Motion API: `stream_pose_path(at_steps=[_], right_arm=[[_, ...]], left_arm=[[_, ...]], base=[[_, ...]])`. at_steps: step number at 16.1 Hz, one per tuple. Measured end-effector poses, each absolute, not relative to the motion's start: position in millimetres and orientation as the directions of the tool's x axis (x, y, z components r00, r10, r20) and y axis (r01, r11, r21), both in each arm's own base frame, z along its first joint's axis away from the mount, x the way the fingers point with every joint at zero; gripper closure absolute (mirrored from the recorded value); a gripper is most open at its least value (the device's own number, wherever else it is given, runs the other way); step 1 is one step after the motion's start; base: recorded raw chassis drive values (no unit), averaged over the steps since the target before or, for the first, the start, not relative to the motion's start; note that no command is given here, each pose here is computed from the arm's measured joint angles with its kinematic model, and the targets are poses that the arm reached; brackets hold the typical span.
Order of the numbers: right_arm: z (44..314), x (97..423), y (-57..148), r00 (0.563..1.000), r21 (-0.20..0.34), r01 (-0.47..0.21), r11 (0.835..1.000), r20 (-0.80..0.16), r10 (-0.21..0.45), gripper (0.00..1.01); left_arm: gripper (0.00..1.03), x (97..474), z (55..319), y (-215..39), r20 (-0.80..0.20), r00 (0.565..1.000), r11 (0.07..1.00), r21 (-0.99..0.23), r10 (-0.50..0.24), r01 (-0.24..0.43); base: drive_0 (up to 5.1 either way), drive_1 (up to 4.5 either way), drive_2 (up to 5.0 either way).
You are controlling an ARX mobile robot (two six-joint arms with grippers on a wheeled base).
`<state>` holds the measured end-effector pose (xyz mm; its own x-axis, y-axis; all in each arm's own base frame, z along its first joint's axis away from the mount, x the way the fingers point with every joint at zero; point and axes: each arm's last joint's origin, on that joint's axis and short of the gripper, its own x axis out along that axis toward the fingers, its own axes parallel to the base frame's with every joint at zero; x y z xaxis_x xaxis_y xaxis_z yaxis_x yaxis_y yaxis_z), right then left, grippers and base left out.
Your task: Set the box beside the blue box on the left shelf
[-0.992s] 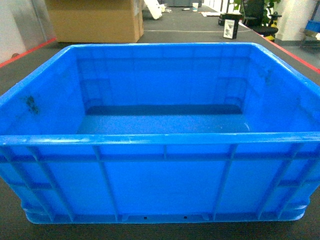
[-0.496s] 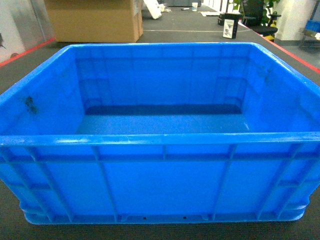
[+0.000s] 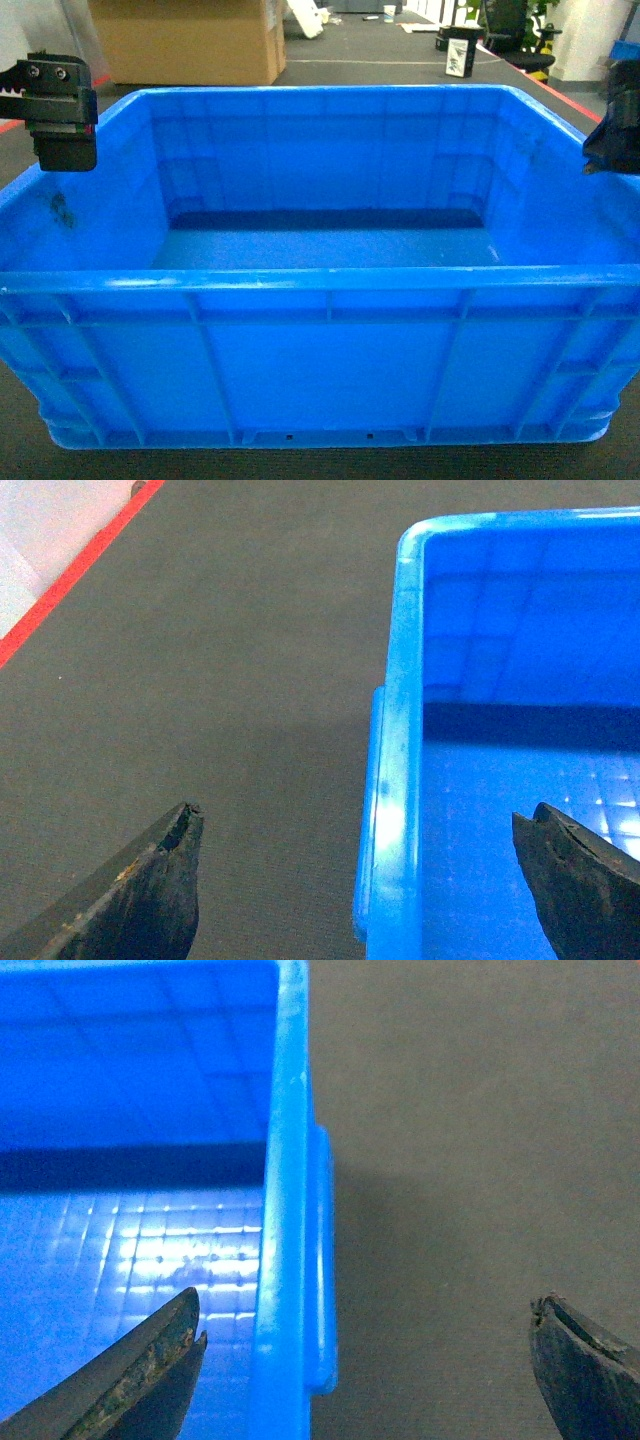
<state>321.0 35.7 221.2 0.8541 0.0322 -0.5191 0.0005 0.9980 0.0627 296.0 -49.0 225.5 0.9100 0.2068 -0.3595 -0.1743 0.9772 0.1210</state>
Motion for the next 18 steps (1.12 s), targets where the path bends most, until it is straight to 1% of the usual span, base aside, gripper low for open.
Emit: stream_pose_path(at_steps=[1, 3, 4, 5, 7, 11, 12, 13, 14, 15, 18], right_arm=[[218, 322, 39, 0.85, 0.066, -0.006, 0.998, -0.525, 0.04, 0.03], [212, 323, 48, 0.844, 0.093, -0.035, 0.995, -0.531, 0.079, 0.03], [205, 322, 52, 0.83, 0.093, -0.039, 0.995, -0.551, 0.084, 0.03], [200, 321, 54, 0.82, 0.087, -0.035, 0.996, -0.568, 0.079, 0.03], [196, 322, 55, 0.816, 0.077, -0.026, 0.997, -0.574, 0.066, 0.03], [190, 322, 55, 0.81, 0.072, -0.009, 0.997, -0.584, 0.05, 0.03], [190, 322, 55, 0.81, 0.07, -0.007, 0.998, -0.585, 0.046, 0.09], [190, 322, 55, 0.81, 0.067, -0.004, 0.998, -0.586, 0.043, 0.26], [190, 322, 55, 0.81, 0.066, -0.005, 0.998, -0.586, 0.043, 0.33], [190, 322, 55, 0.809, 0.064, -0.006, 0.998, -0.587, 0.043, 0.46], [190, 322, 54, 0.814, 0.062, -0.008, 0.998, -0.579, 0.042, 0.75]], left_arm=[[0.05, 297, 223, -49, -0.365, 0.908, 0.977, 0.122, 0.207, -0.173], [0.05, 298, 214, -46, -0.389, 0.896, 0.976, 0.123, 0.212, -0.178], [0.05, 297, 203, -44, -0.425, 0.881, 0.978, 0.121, 0.208, -0.173], [0.05, 297, 196, -42, -0.452, 0.87, 0.98, 0.112, 0.196, -0.163], [0.05, 297, 191, -41, -0.473, 0.862, 0.983, 0.097, 0.184, -0.157], [0.05, 298, 187, -41, -0.476, 0.86, 0.983, 0.095, 0.182, -0.156], [0.05, 298, 186, -41, -0.479, 0.859, 0.983, 0.096, 0.182, -0.155], [0.21, 298, 186, -41, -0.489, 0.853, 0.983, 0.1, 0.183, -0.153], [0.3, 298, 186, -41, -0.495, 0.85, 0.983, 0.102, 0.183, -0.152], [0.41, 298, 186, -41, -0.497, 0.848, 0.983, 0.103, 0.183, -0.152], [0.7, 298, 186, -42, -0.505, 0.846, 0.986, 0.097, 0.168, -0.138]], base=[[0.0, 0.0, 0.0], [0.0, 0.0, 0.0], [0.0, 0.0, 0.0], [0.0, 0.0, 0.0], [0.0, 0.0, 0.0], [0.0, 0.0, 0.0], [0.0, 0.0, 0.0], [0.0, 0.0, 0.0], [0.0, 0.0, 0.0], [0.0, 0.0, 0.0], [0.0, 0.0, 0.0]])
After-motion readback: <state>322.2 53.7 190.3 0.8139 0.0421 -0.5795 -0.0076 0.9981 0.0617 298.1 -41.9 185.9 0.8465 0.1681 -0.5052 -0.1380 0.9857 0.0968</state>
